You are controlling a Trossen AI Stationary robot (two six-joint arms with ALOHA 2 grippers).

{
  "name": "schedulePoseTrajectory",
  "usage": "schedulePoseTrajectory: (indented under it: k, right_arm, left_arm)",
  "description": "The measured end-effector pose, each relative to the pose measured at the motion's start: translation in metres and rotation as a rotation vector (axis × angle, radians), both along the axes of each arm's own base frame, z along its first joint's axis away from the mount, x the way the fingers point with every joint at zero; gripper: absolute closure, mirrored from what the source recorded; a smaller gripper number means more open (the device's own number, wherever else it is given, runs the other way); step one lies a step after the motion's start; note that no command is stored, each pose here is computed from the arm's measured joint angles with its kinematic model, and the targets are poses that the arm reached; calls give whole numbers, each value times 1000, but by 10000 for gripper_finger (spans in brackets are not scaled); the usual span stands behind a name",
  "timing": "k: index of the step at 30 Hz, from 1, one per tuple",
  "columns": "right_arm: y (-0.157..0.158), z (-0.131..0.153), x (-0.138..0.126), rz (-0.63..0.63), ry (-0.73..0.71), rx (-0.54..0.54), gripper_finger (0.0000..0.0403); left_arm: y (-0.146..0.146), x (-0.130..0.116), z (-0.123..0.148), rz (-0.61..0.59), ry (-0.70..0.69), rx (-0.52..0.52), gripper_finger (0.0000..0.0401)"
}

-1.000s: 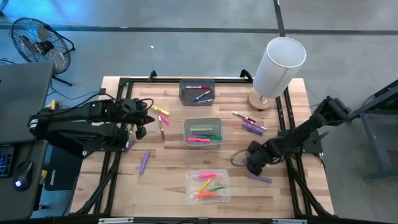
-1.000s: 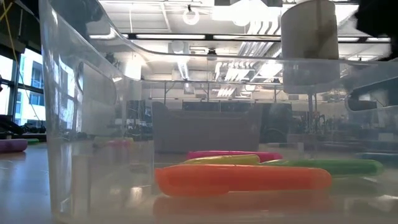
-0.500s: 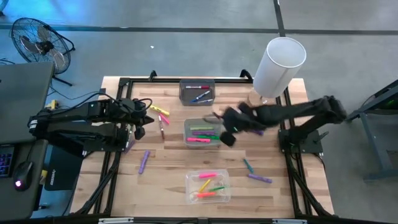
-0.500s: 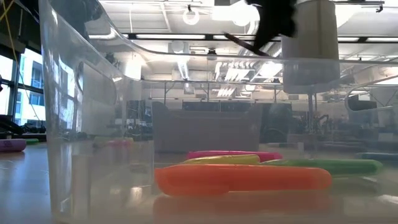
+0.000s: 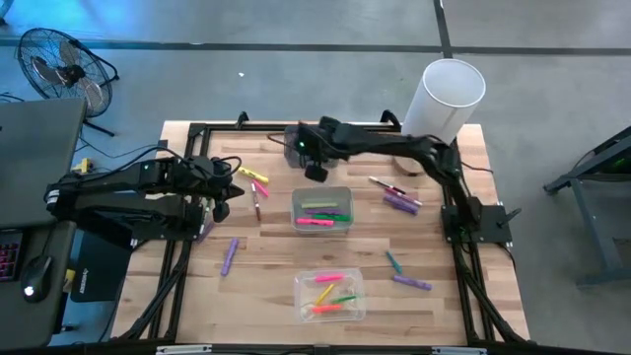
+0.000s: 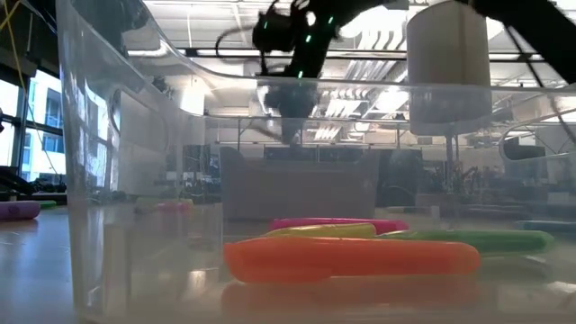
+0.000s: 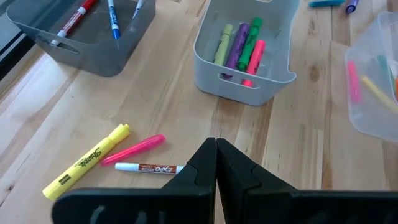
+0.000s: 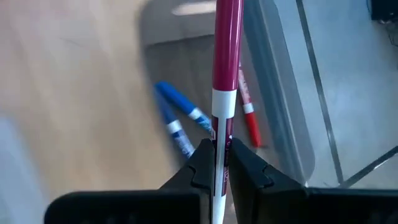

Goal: Pick & Place Markers
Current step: Put the dark red marker pen into the black bin, then put the yellow highlighter pen into the gray bin

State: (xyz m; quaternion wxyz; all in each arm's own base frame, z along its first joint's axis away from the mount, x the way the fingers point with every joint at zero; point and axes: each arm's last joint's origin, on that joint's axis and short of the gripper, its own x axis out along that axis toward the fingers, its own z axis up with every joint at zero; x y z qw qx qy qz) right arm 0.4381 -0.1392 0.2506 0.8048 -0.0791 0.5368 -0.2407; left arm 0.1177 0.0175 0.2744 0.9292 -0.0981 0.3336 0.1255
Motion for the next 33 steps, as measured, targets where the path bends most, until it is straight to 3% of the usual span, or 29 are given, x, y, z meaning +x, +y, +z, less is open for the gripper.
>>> schedulePoseTrajectory:
  k: [3, 6, 10, 13, 18, 23, 26, 33]
  right_arm:
    - [-20, -17, 8, -16, 25, 7, 383]
    - [-30, -29, 8, -28, 46, 33, 350]
    - [-34, -26, 7, -36, 21, 59, 304]
    - [-34, -19, 4, -51, 14, 52, 294]
    - [-24, 15, -8, -97, -59, 72, 317]
    - [6, 53, -29, -120, -112, 216, 356]
    - [26, 62, -41, -125, -129, 254, 380]
    - [86, 41, -80, -184, -189, 344, 398]
  left_arm:
    - [0, 0, 0, 0, 3, 0, 401]
    - [0, 0, 0, 5, 6, 3, 401]
    - [1, -1, -1, 33, 12, 27, 389]
    - [2, 1, -1, 40, 14, 32, 362]
    - [5, 11, -6, 99, 75, 79, 291]
    - [11, 29, -17, 131, 180, 175, 233]
    - [20, 44, -21, 122, 280, 216, 224]
    - [65, 65, -28, 53, 398, 114, 242]
